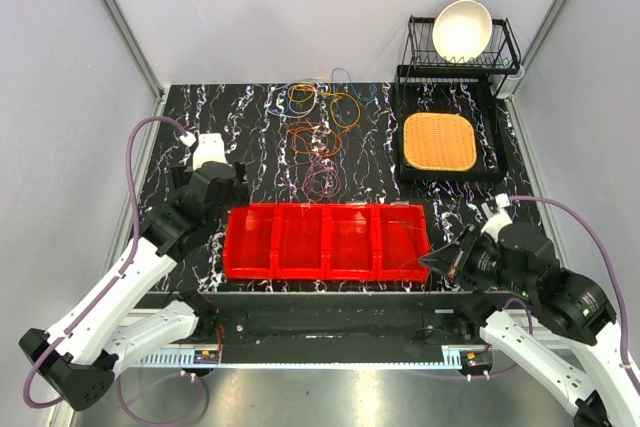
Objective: Untangle the cables
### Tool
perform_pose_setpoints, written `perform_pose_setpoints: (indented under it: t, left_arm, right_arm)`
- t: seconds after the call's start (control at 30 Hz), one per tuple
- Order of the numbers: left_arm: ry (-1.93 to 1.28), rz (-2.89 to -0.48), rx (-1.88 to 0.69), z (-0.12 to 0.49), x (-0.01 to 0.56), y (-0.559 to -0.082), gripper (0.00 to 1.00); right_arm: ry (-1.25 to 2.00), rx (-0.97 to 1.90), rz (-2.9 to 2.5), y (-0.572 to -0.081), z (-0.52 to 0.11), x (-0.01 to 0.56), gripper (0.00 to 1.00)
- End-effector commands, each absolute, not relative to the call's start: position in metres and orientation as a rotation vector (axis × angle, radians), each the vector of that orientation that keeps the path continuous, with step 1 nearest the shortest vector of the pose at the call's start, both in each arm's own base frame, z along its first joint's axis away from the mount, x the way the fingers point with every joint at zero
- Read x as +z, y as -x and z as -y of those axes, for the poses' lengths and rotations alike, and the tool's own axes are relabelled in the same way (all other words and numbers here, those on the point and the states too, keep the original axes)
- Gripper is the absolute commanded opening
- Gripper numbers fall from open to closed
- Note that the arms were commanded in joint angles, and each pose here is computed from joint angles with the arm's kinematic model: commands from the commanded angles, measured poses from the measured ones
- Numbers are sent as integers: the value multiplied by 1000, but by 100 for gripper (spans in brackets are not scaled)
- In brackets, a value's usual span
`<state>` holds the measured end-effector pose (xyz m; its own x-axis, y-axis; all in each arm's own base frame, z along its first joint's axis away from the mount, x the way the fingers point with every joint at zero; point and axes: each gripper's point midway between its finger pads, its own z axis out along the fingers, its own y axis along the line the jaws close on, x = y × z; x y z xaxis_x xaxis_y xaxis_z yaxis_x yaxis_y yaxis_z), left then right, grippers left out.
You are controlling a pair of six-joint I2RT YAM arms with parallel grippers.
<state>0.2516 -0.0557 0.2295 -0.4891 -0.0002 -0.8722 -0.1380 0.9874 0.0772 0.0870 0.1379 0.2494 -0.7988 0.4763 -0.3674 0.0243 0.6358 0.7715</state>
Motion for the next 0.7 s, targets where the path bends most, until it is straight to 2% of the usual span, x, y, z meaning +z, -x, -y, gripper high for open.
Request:
perform_pose_setpoints:
  t: [0.0, 0.27, 0.4, 0.67]
  left_arm:
    - [110, -2048, 182, 55, 237, -257, 96]
    - [111, -2049, 182, 55, 237, -256, 96]
    - [105, -2052, 183, 56, 236, -256, 96]
    - [104, -2053, 187, 56, 236, -256, 96]
  right_arm:
    - [-397, 1181, -2378, -76, -154, 244, 0]
    - [-426, 1150, -2400, -82, -155, 242, 0]
    - [-396, 1239, -2414, -77, -166, 251, 0]
    - [-360, 1175, -2407, -58, -143, 278, 0]
